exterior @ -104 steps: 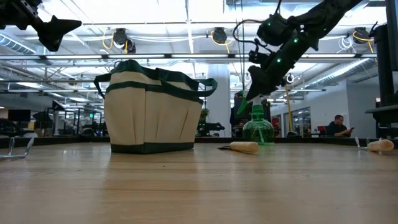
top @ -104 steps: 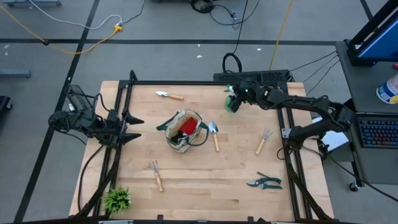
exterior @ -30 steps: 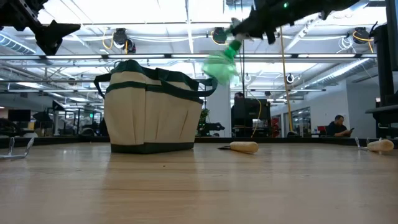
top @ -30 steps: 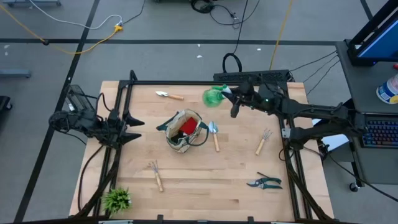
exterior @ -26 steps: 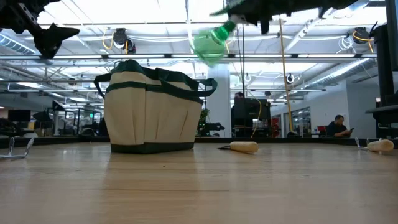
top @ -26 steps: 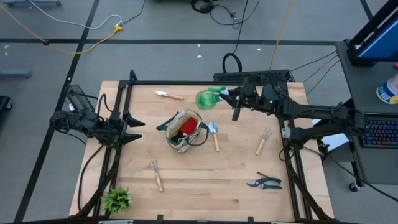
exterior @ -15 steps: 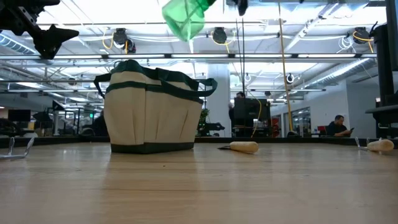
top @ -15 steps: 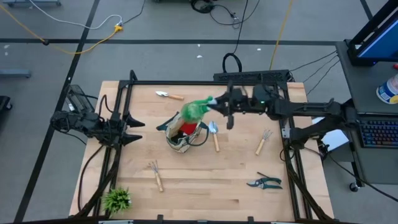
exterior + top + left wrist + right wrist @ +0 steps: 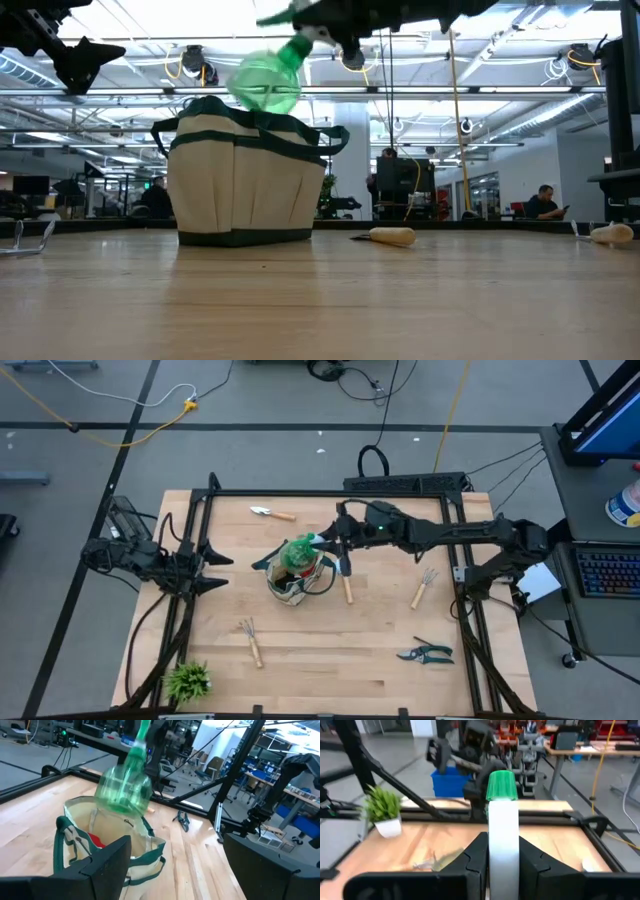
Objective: Pick & Place Garden tools in Gardening bag
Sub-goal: Put the green spray bottle into the green gardening bag
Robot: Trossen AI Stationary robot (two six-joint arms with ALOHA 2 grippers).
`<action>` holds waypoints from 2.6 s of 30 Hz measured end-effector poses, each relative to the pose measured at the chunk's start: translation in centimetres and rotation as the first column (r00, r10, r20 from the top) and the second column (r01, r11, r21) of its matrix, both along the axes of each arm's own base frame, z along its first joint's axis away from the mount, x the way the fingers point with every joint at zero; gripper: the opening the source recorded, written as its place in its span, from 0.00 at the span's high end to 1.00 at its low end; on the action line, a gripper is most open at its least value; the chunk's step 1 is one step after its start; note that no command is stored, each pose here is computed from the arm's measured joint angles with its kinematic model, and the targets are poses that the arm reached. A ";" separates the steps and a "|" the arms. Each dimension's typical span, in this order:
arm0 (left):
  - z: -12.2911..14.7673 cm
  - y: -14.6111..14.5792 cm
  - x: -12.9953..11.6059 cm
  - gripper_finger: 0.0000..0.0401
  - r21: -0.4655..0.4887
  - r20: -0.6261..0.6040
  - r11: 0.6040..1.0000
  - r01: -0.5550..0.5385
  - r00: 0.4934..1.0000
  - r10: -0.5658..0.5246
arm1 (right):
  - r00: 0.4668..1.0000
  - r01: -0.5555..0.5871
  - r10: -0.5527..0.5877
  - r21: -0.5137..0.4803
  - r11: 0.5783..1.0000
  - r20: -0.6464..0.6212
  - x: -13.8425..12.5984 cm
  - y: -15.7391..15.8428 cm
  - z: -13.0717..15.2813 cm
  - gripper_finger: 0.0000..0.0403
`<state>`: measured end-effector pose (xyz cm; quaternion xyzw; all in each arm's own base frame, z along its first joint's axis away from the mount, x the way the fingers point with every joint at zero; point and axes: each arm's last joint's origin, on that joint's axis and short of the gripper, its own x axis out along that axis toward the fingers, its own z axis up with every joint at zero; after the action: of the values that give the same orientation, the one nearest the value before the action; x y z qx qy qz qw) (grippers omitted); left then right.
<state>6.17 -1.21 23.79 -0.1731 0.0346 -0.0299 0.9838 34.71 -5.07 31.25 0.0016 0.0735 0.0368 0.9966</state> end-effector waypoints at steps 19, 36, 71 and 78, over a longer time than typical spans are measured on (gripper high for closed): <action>0.0 0.0 0.0 0.19 0.022 0.002 1.000 -0.001 1.000 0.001 | 0.993 0.042 -0.047 -0.051 0.998 -0.108 -0.1 -1.2 -1.4 0.88; 0.0 0.0 0.0 0.19 0.028 0.003 1.000 0.000 1.000 0.000 | 0.965 0.055 -0.059 -0.020 0.998 -0.254 2.6 -2.4 -3.8 0.88; 0.0 0.0 0.0 0.19 0.028 0.002 1.000 0.002 1.000 -0.002 | 0.894 0.149 -0.150 -0.036 0.988 -0.422 5.4 -3.1 -4.8 0.62; 0.0 0.0 0.0 0.19 0.028 0.002 1.000 0.002 1.000 -0.002 | 0.900 0.152 -0.155 -0.040 0.988 -0.408 5.4 -3.1 -4.7 0.50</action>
<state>6.18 -1.21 23.80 -0.1595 0.0340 -0.0304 0.9861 40.14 -8.17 26.58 0.0114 0.2807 -0.0433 0.9587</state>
